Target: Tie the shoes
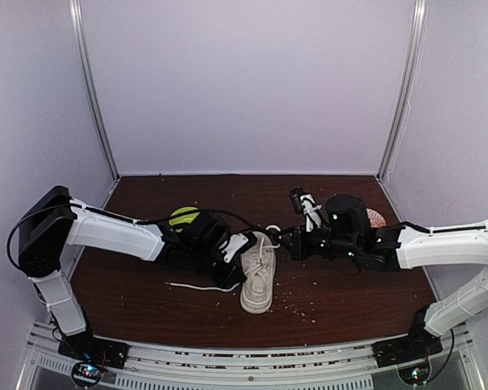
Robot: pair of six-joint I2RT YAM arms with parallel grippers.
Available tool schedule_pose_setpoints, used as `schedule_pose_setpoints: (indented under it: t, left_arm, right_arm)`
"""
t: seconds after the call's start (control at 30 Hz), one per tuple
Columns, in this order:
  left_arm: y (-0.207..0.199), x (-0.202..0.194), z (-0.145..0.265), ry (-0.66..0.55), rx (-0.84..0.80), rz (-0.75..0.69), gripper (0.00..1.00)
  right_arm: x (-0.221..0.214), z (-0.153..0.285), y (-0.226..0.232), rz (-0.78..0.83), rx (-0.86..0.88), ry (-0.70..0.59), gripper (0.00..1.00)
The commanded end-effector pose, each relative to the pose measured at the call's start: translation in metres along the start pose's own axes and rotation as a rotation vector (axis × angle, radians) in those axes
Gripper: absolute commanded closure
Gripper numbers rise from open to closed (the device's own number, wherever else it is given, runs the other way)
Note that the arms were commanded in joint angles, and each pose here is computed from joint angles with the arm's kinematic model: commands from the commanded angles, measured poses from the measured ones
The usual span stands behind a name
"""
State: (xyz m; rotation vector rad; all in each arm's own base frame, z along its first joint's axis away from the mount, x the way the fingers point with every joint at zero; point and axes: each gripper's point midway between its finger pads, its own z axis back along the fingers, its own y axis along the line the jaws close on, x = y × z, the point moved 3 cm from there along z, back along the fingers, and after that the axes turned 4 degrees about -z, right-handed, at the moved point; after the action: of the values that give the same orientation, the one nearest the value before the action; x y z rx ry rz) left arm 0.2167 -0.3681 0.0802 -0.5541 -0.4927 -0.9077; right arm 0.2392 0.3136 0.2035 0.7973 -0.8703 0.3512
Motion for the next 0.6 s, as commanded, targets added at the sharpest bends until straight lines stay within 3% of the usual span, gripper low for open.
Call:
schedule_pose_setpoints:
  t: [0.0, 0.17, 0.57]
  left_arm:
    - [0.011, 0.001, -0.008, -0.017, 0.075, 0.020, 1.00]
    - [0.026, 0.003, 0.018, -0.070, 0.212, 0.081, 1.00]
    - [0.028, -0.021, 0.014, -0.037, 0.209, 0.194, 1.00]
  right_arm:
    - [0.009, 0.015, -0.010, -0.034, -0.060, -0.054, 1.00]
    - [0.010, 0.043, -0.036, -0.077, -0.223, -0.092, 1.00]
    - [-0.053, 0.101, -0.122, -0.239, -0.533, -0.086, 1.00]
